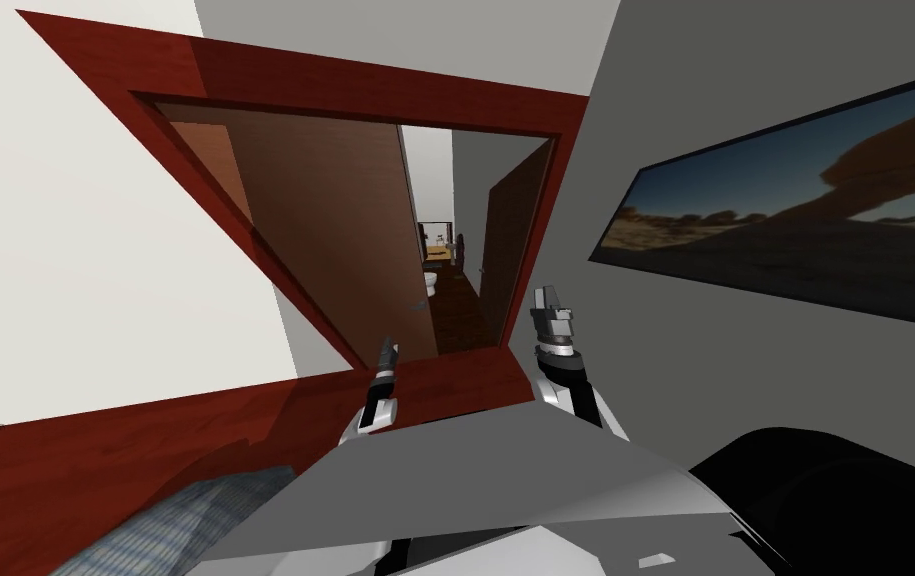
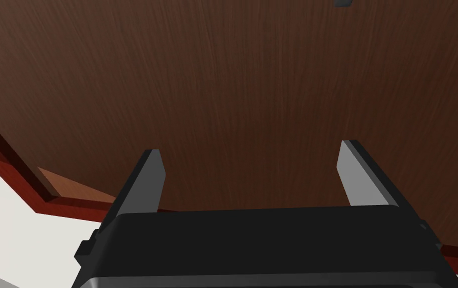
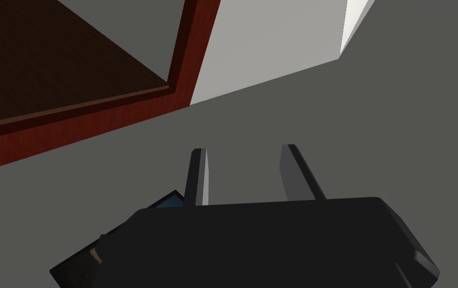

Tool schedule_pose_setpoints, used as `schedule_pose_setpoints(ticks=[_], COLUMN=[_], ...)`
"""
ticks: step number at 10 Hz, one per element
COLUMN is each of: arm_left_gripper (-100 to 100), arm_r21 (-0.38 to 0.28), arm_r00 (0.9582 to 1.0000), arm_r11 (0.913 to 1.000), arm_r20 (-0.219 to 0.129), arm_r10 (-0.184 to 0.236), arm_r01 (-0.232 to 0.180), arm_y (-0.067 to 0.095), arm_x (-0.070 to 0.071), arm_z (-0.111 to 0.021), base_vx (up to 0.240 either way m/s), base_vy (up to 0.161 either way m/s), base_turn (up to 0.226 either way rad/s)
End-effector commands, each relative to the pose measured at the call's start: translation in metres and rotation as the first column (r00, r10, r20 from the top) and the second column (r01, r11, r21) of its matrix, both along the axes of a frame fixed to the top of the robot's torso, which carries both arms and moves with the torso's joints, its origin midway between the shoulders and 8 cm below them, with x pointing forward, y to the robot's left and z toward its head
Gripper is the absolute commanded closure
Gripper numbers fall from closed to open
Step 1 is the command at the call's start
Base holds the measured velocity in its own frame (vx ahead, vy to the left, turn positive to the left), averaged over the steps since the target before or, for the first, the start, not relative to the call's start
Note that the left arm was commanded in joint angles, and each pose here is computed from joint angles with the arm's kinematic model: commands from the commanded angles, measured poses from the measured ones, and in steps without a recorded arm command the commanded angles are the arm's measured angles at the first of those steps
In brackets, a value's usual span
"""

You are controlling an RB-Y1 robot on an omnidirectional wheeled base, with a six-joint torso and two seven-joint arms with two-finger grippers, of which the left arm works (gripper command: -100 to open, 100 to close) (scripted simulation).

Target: Push the door open

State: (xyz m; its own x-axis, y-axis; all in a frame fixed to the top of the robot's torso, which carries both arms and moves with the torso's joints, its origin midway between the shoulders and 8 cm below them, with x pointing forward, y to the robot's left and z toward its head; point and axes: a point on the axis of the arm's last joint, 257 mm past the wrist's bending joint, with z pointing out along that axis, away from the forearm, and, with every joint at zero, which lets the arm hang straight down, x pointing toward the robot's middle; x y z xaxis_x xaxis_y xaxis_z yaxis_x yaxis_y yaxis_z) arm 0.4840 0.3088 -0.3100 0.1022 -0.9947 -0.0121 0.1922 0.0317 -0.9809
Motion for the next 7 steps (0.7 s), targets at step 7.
schedule_pose_setpoints(ticks=[7], arm_left_gripper=[-100], arm_r21=[-0.015], arm_r00=[0.9971], arm_r11=[0.9998], arm_r20=[-0.076], arm_r10=[0.009], arm_r01=[-0.01], arm_y=[-0.002], arm_x=[0.007], arm_z=[-0.034], base_vx=[0.101], base_vy=[0.011], base_turn=[-0.06])
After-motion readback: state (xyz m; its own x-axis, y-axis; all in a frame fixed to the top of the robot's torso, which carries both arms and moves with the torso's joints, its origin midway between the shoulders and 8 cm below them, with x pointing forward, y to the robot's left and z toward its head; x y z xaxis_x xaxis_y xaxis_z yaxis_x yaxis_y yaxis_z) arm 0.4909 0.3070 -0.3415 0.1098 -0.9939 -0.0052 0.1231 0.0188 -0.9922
